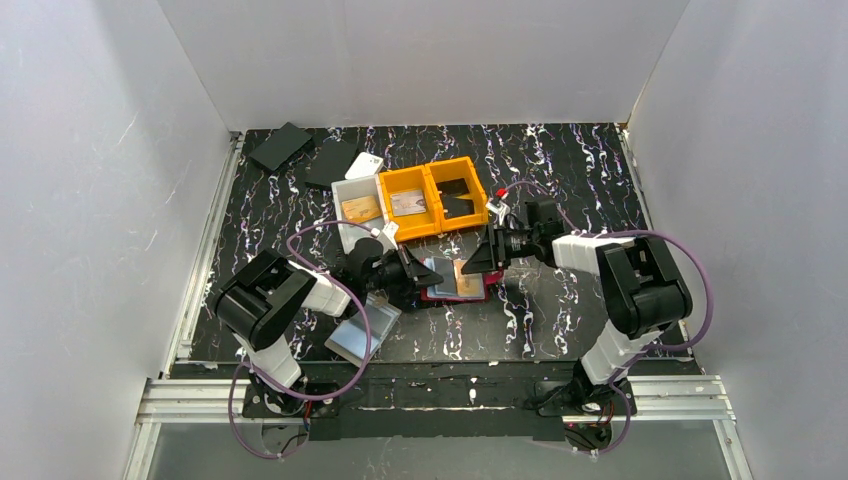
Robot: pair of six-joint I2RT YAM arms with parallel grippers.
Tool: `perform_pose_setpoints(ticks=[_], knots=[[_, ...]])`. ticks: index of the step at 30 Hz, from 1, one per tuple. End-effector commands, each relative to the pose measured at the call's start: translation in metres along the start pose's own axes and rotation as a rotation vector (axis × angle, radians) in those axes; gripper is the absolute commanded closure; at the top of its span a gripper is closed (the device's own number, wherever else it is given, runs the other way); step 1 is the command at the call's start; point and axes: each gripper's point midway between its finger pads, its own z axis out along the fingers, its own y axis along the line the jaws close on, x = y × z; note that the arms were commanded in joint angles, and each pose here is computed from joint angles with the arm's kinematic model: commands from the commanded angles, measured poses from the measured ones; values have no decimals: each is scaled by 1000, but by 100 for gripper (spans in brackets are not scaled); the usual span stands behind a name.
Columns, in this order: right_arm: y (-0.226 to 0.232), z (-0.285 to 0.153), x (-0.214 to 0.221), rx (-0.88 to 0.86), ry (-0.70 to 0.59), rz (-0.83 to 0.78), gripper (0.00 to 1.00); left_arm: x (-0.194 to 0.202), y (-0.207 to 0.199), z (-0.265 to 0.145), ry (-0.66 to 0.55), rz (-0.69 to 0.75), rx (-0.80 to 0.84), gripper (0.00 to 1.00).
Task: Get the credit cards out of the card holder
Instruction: Remove the credit card from the card holder.
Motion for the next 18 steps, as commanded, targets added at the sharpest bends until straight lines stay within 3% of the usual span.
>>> perform_pose_setpoints(ticks=[1,18], knots=[[26,-13,-12,-93,-28,-67,51,-15,-50,-5,-41,46,201,100],[52,-32,-27,-148,-84,-73,51,-23,-111,-20,-52,103,431,100]])
